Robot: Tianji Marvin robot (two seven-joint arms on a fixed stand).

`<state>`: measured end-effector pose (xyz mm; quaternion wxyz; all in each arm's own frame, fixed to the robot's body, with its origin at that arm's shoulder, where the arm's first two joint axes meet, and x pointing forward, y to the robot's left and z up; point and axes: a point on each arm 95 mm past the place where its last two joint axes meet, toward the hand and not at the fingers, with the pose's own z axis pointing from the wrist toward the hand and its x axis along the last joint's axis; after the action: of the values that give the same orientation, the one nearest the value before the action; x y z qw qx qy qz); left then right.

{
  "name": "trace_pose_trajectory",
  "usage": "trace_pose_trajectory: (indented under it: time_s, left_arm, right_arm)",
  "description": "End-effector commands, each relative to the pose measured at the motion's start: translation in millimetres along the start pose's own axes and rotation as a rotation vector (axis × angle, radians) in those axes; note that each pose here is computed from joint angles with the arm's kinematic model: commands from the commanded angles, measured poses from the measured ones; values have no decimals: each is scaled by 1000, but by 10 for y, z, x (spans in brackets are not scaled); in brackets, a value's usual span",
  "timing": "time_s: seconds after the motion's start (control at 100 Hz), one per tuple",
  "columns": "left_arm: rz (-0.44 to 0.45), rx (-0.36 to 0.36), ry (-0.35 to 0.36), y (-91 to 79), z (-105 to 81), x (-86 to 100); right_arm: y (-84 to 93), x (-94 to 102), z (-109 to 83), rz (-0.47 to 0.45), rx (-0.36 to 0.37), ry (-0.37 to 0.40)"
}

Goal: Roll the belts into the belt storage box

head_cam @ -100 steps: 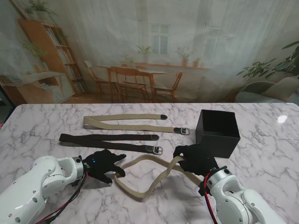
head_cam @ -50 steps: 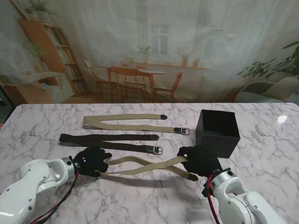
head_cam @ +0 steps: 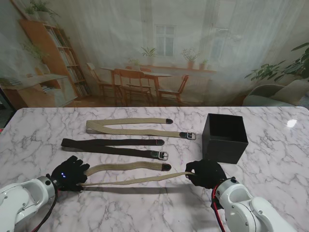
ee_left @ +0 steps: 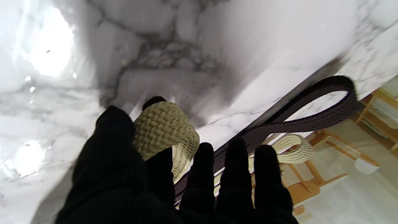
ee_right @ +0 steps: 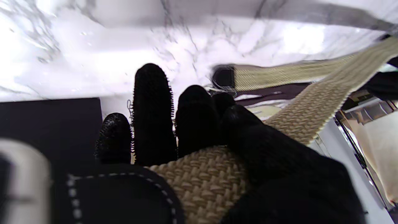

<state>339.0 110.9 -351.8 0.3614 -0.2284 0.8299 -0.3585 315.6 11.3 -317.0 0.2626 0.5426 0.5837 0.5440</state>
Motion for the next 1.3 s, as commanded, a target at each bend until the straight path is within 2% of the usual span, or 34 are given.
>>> trace_pose_trajectory:
  time_s: [0.0, 0.28, 0.53, 0.63, 0.79, 0.99, 1.13, 1.29]
  left_arm:
    - [0, -44, -33, 149, -66, -41]
    - [-2, -74, -149, 338, -269, -137]
    - [12, -121, -177, 451, -309, -83]
    - [13, -130, -186, 464, -303, -75]
    - [20, -88, -189, 404, -339, -98]
    - [32, -12, -192, 252, -412, -175]
    - [46, 37, -193, 141, -425, -235]
    - [52, 78, -195, 42, -414, -281]
  right_arm:
    - [-55, -97, 36, -16, 34, -36]
    - [-163, -224, 125, -36, 87, -92]
    - [-285, -269, 208, -82, 152, -91]
    - [-313, -278, 227, -102, 200, -77]
    - [-339, -283, 237, -144, 270, -51]
    - [-360, -289, 251, -205, 355, -31]
    - [-374, -283, 271, -212, 337, -28]
    - [-377, -279, 302, -211, 270, -34]
